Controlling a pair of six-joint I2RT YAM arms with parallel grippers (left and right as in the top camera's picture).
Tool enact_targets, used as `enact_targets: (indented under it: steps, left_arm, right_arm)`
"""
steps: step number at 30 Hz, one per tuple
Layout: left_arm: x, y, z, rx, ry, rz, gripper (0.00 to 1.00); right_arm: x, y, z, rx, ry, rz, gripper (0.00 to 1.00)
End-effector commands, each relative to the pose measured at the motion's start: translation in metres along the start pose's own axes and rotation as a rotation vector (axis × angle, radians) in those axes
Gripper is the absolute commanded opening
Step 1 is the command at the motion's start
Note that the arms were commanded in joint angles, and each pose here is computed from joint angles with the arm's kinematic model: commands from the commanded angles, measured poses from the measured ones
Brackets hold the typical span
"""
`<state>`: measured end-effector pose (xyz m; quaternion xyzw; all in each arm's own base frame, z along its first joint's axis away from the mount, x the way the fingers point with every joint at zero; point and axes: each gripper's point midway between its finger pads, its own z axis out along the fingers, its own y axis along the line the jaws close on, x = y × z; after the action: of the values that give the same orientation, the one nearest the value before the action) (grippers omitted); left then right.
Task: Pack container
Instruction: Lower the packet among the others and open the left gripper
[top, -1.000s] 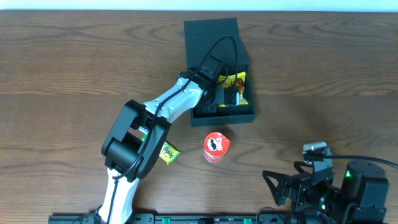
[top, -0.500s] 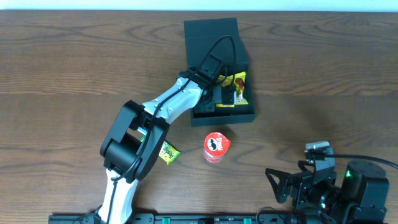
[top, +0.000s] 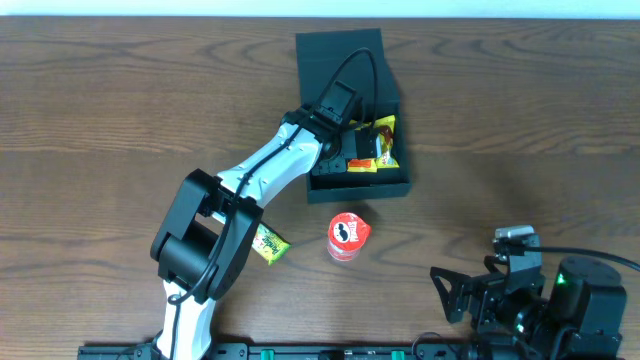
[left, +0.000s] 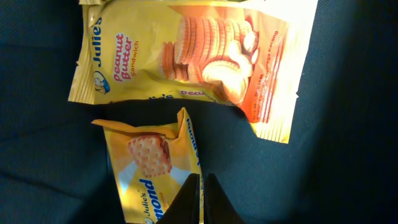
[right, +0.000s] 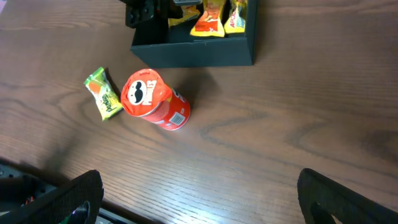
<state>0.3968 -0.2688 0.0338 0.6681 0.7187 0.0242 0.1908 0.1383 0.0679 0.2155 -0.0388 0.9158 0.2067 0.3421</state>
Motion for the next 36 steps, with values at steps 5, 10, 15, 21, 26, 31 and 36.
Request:
enact_targets:
  steps: [5,10,15,21,26,31,36]
  left_arm:
    - [0.011,-0.001,-0.009,0.002,0.055,-0.009,0.06]
    - [0.015,-0.006,-0.01,0.021,0.075,-0.012,0.06]
    - [0.019,-0.004,0.002,0.014,0.088,-0.014,0.06]
    - [0.029,0.008,0.011,-0.049,0.148,-0.009,0.06]
    - [0.03,0.009,0.01,-0.054,0.154,-0.002,0.06]
    - [0.03,0.011,0.011,-0.058,0.152,-0.004,0.06]
    - [0.035,0.02,0.009,-0.107,0.184,0.011,0.06]
  right_arm:
    - [0.002,0.001,0.001,-0.006,0.005,0.009,0.99]
    - [0.002,0.001,0.001,-0.006,0.005,0.01,0.99]
    - [0.002,0.001,0.001,-0.007,0.005,0.009,0.99]
    - [0.002,0.001,0.001,-0.007,0.005,0.017,0.99]
    - [0.002,0.001,0.001,-0.007,0.005,0.017,0.99]
    - [0.002,0.001,0.001,-0.007,0.005,0.017,0.99]
    - [0.002,0.001,0.001,-0.006,0.005,0.016,0.99]
